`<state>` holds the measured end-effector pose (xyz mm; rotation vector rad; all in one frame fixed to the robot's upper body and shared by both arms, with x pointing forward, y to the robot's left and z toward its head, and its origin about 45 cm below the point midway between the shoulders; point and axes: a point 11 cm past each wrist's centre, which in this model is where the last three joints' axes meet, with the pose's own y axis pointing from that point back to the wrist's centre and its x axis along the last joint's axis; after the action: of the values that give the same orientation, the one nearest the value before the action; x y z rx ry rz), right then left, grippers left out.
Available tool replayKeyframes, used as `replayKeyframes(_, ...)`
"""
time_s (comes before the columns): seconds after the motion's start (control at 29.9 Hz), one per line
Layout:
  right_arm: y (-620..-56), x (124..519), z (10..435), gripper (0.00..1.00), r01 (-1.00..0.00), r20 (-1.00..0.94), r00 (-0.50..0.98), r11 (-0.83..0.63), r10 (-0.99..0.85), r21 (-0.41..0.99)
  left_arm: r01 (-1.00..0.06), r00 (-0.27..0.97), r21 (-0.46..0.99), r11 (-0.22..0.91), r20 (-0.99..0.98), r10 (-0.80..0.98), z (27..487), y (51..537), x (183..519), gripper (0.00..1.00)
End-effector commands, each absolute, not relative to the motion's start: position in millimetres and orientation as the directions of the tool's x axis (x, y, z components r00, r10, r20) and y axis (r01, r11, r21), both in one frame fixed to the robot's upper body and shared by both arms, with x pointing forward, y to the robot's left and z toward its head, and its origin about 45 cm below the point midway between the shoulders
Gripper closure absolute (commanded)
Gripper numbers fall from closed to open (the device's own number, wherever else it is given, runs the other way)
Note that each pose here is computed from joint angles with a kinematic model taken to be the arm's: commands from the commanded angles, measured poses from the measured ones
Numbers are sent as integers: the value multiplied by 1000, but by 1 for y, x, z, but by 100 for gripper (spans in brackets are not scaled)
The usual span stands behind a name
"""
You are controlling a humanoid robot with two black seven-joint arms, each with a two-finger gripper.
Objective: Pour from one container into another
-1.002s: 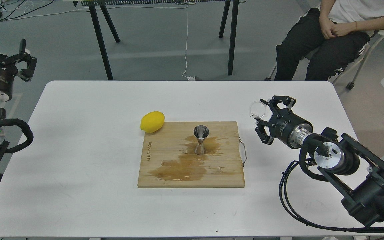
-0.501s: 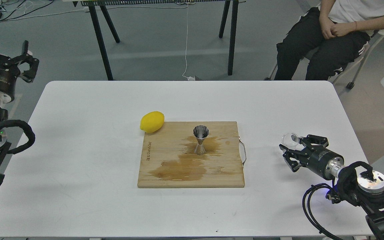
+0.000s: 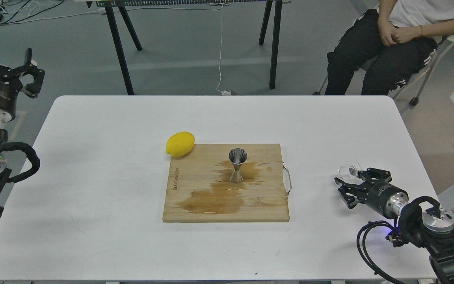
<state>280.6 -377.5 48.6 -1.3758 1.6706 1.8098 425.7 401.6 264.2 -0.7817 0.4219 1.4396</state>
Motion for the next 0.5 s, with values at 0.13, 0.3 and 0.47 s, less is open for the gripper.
replayKeyframes(0.13, -383, 279, 47, 36, -768, -794, -494, -250, -353, 589, -974, 117, -221, -53, -688, 716, 265, 402, 426, 0)
replayKeyframes(0.3, -382, 280, 49, 41, -783, -809, -467, -257, -356, 566, -974, 115, -220, -55, -686, 718, 265, 403, 425, 0)
replayKeyframes(0.47, -383, 280, 49, 1, -785, -808, -470, -250, -356, 567, -974, 112, -218, -56, -685, 720, 264, 405, 424, 0)
